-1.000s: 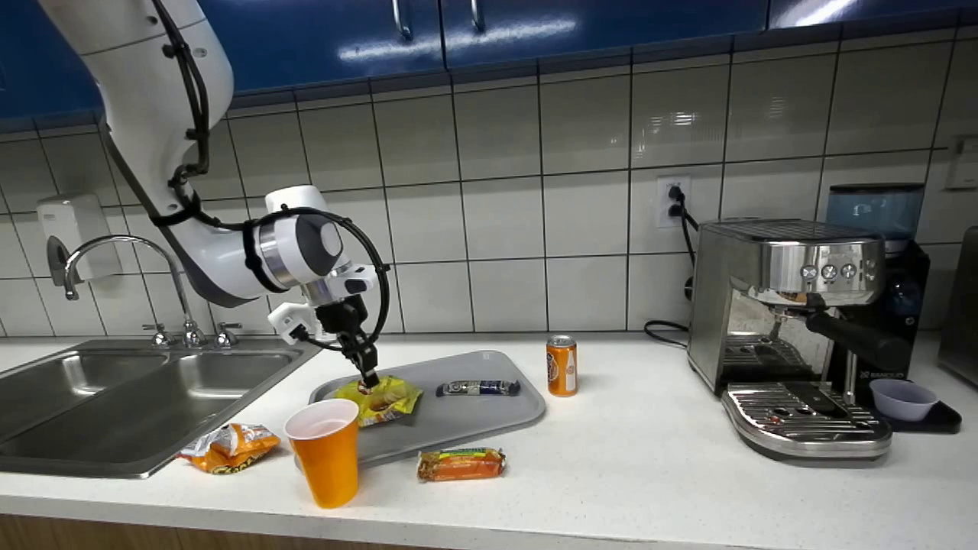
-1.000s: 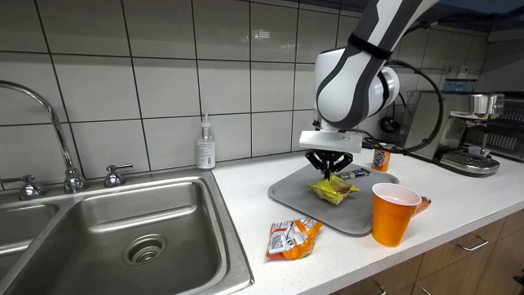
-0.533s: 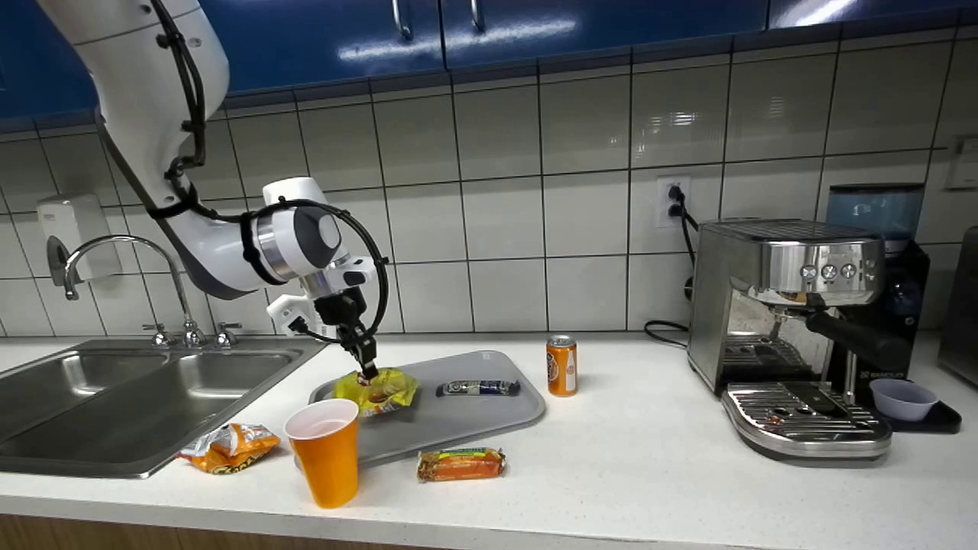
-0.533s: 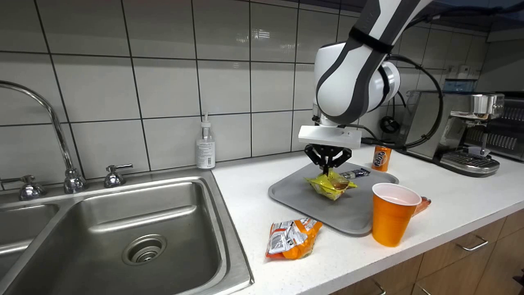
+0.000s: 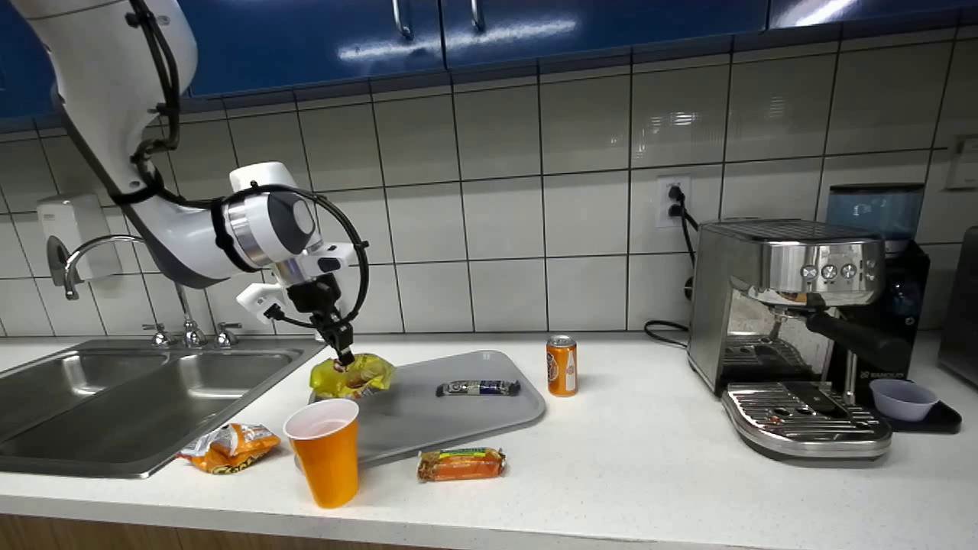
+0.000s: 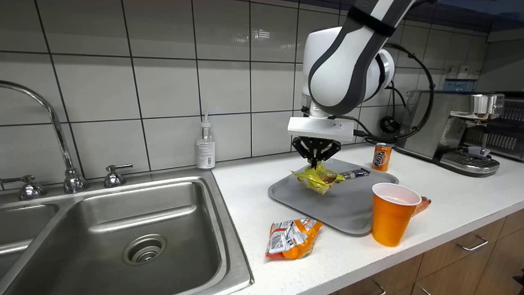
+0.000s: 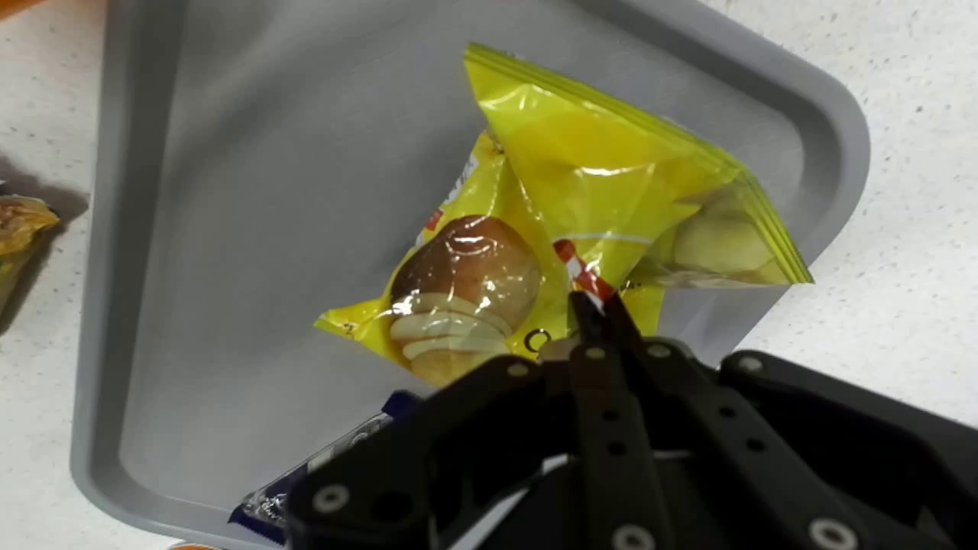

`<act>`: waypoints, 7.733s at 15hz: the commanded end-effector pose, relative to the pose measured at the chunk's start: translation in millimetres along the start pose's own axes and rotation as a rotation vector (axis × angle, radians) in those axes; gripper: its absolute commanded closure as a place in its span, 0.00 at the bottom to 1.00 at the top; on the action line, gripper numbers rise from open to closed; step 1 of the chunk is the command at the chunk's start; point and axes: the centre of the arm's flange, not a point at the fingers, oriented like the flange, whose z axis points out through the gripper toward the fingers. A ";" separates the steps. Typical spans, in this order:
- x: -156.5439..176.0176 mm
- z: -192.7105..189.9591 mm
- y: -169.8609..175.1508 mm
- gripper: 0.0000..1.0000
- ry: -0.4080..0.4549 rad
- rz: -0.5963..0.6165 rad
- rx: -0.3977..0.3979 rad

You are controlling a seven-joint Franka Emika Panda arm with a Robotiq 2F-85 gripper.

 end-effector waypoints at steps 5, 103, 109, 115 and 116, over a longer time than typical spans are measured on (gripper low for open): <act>-42.9 -29.0 -29.2 1.00 0.014 -0.110 0.028; -170.7 11.7 -44.4 0.00 -0.106 -0.202 -0.044; -168.0 18.5 -48.1 0.00 -0.107 -0.193 -0.053; -165.3 21.9 -49.5 0.00 -0.106 -0.190 -0.057; -165.0 22.1 -49.6 0.00 -0.106 -0.190 -0.057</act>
